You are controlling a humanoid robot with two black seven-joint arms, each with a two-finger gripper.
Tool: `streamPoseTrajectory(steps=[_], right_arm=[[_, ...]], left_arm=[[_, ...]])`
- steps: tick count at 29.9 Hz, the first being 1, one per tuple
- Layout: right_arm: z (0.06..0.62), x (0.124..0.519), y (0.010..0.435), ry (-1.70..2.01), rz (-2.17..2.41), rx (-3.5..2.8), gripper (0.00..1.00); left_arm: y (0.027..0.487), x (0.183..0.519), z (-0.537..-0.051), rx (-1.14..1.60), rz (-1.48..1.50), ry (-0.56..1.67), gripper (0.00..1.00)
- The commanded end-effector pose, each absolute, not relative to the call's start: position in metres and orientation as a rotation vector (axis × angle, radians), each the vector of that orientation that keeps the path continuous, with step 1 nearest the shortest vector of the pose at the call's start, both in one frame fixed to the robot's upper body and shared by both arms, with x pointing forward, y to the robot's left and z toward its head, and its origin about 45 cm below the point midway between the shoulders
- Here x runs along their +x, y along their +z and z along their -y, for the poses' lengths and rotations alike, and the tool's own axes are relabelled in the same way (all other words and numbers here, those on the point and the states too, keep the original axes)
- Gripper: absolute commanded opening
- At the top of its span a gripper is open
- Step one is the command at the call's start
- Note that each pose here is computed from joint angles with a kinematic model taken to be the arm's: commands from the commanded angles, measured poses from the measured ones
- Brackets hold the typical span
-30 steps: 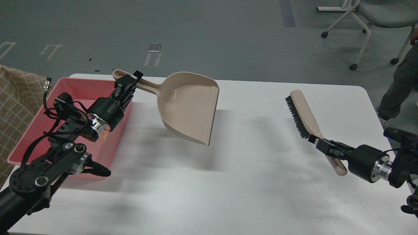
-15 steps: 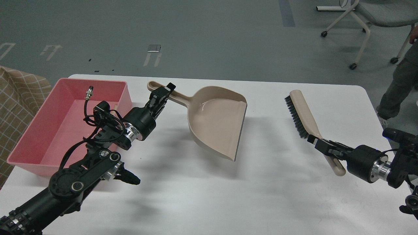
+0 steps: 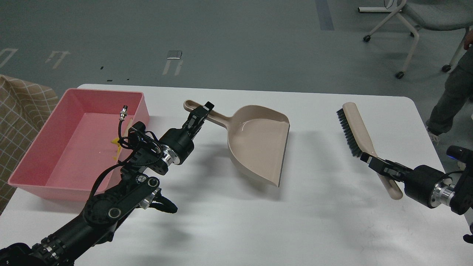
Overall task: Sweep and dump garbage into bin
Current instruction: 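Lower the empty dustpan back onto the table with the left gripper, then release the dustpan handle and withdraw the left gripper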
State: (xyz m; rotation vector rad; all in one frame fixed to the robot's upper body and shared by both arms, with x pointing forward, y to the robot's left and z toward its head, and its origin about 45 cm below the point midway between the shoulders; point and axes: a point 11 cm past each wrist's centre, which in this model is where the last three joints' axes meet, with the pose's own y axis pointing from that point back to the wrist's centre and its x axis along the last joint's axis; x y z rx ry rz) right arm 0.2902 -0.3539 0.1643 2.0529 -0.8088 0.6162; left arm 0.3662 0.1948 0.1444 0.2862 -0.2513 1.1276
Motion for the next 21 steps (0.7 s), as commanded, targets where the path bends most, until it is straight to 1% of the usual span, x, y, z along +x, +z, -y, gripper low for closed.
streamPoseTrajectory(steps=[1, 8, 13, 19, 21], right_arm=[[0.357, 0.288, 0.157, 0.586, 0.812, 2.05, 0.23], [0.369, 0.283, 0.143, 0.527, 0.818, 2.027, 0.23], [0.367, 0.28, 0.135, 0.5, 0.813, 2.033, 0.23], [0.361, 0.277, 0.127, 0.471, 0.819, 2.052, 0.23], [0.36, 0.276, 0.126, 0.47, 0.819, 2.055, 0.23]], left_arm=[[0.143, 0.366, -0.195, 0.293, 0.259, 1.126, 0.0], [0.131, 0.361, -0.189, 0.3, 0.227, 1.133, 0.0], [0.123, 0.355, -0.181, 0.329, 0.25, 1.104, 0.0], [0.115, 0.356, -0.183, 0.372, 0.289, 1.12, 0.01], [0.116, 0.356, -0.183, 0.371, 0.29, 1.123, 0.03]])
